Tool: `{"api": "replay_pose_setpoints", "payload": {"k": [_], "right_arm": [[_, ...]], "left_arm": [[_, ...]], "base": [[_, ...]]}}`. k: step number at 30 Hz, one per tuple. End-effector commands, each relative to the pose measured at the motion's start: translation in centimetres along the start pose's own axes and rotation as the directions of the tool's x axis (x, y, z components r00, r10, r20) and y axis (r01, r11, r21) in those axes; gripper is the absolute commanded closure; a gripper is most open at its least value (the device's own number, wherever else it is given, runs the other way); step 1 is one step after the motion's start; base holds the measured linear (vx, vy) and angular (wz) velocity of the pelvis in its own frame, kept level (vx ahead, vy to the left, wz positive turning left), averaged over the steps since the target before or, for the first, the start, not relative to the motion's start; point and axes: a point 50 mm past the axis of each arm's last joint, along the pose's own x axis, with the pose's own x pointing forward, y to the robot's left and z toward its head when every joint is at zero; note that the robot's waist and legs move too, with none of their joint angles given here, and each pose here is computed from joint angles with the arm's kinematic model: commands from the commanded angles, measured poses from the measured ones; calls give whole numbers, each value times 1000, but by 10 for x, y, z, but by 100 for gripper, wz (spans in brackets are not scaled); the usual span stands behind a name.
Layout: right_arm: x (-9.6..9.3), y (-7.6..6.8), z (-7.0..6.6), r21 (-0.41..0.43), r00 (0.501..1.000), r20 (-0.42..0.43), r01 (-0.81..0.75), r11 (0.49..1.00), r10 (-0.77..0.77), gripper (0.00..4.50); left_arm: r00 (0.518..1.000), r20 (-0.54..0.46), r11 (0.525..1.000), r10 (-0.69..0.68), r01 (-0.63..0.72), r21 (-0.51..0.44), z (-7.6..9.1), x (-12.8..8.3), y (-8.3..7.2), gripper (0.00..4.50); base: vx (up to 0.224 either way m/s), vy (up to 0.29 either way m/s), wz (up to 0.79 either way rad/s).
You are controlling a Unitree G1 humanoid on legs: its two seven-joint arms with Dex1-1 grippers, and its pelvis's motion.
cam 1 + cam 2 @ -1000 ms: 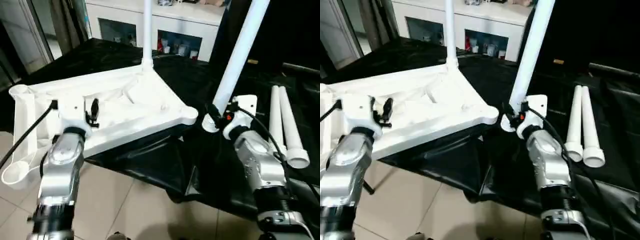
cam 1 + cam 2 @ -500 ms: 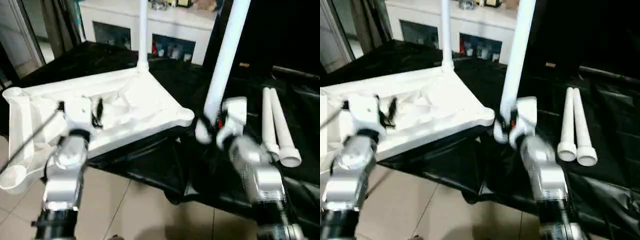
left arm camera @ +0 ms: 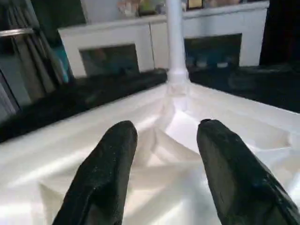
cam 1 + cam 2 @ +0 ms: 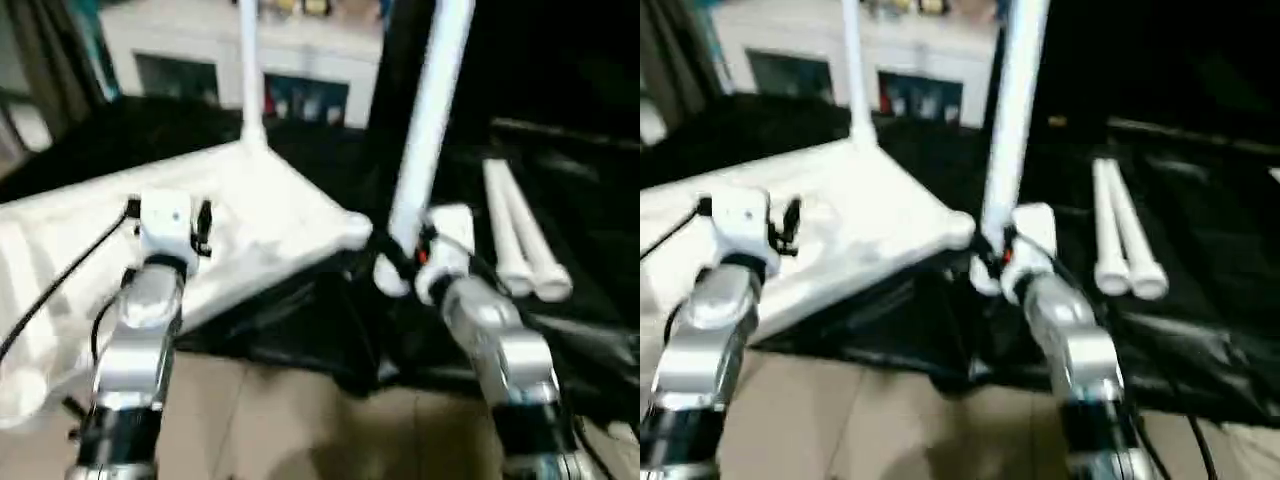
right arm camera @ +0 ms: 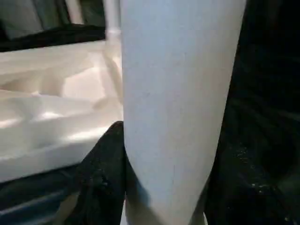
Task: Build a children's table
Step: Rotate table base
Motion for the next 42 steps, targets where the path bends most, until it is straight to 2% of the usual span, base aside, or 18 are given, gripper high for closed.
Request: {"api": "replay_pose_setpoints", "payload": {"k": [1, 6, 8, 9, 10, 11, 12, 13, 15, 17, 19, 23, 25, 27, 31, 36, 39, 42], "right_arm": [[-2, -2, 7, -20, 998, -2, -57, 998, 57, 263], [-1, -2, 12, -15, 987, -24, -158, 987, 158, 263], [-4, -1, 16, 38, 965, -31, -260, 965, 261, 263], [-7, 0, 17, 62, 944, -40, -325, 944, 328, 263], [-12, -1, 20, 89, 908, -48, -411, 907, 416, 263], [-15, -1, 21, 100, 890, -49, -447, 889, 453, 263], [-17, -3, 23, 118, 873, -38, -479, 870, 486, 263], [-17, -3, 23, 118, 873, -38, -479, 870, 486, 263], [-18, -7, 27, 151, 856, -1, -512, 846, 518, 263], [-22, -7, 31, 187, 815, 26, -573, 798, 579, 263], [-26, -5, 33, 203, 767, 24, -632, 748, 641, 263], [-34, -2, 35, 209, 694, -3, -704, 679, 720, 263], [-35, -1, 36, 220, 670, -17, -722, 656, 743, 263], [-36, 0, 37, 222, 653, -25, -734, 641, 757, 263], [-37, 1, 38, 219, 631, -45, -750, 624, 774, 263], [-40, 2, 40, 218, 612, -57, -764, 608, 789, 263], [-41, 2, 40, 218, 602, -58, -771, 599, 796, 263], [-41, 2, 40, 219, 600, -57, -772, 596, 798, 263]], "left_arm": [[999, 18, 999, -43, 43, 8, 12, 2, -8, 202], [993, 38, 993, -114, 114, -8, 25, 5, -11, 202], [978, 92, 977, -189, 196, -81, 35, 6, -17, 202], [963, 129, 952, -239, 258, -163, 41, 5, -21, 185], [911, 211, 866, -354, 405, -294, 54, 1, -28, 175], [868, 262, 801, -421, 492, -342, 61, -3, -32, 169], [826, 301, 741, -476, 561, -368, 67, -6, -36, 169], [826, 301, 741, -476, 561, -368, 67, -6, -36, 165], [721, 359, 612, -592, 692, -382, 78, -13, -48, 138], [597, 416, 445, -685, 796, -410, 89, -19, -64, 127], [545, 401, 374, -736, 821, -431, 93, -16, -77, 104], [515, 330, 345, -791, 822, -454, 91, -6, -94, 80], [391, 344, 212, -854, 864, -456, 94, -12, -105, 52], [325, 344, 145, -881, 877, -457, 95, -16, -112, 36], [331, 300, 167, -895, 870, -463, 90, -11, -122, 5], [364, 308, 187, -879, 857, -480, 91, -3, -121, 5], [375, 378, 120, -847, 826, -551, 97, 3, -112, 32], [380, 399, 99, -834, 816, -570, 99, 3, -111, 59]], "base": [[-79, -92, -17], [-57, -91, -8], [0, 0, 0], [0, 0, 0], [0, 0, 0], [0, 0, 0], [0, 0, 0], [0, 0, 0], [0, 0, 0], [0, 0, 0], [0, 0, 0], [0, 0, 0], [0, 0, 0], [0, 0, 0], [0, 0, 0], [0, 0, 0], [0, 0, 0], [0, 0, 0]]}}
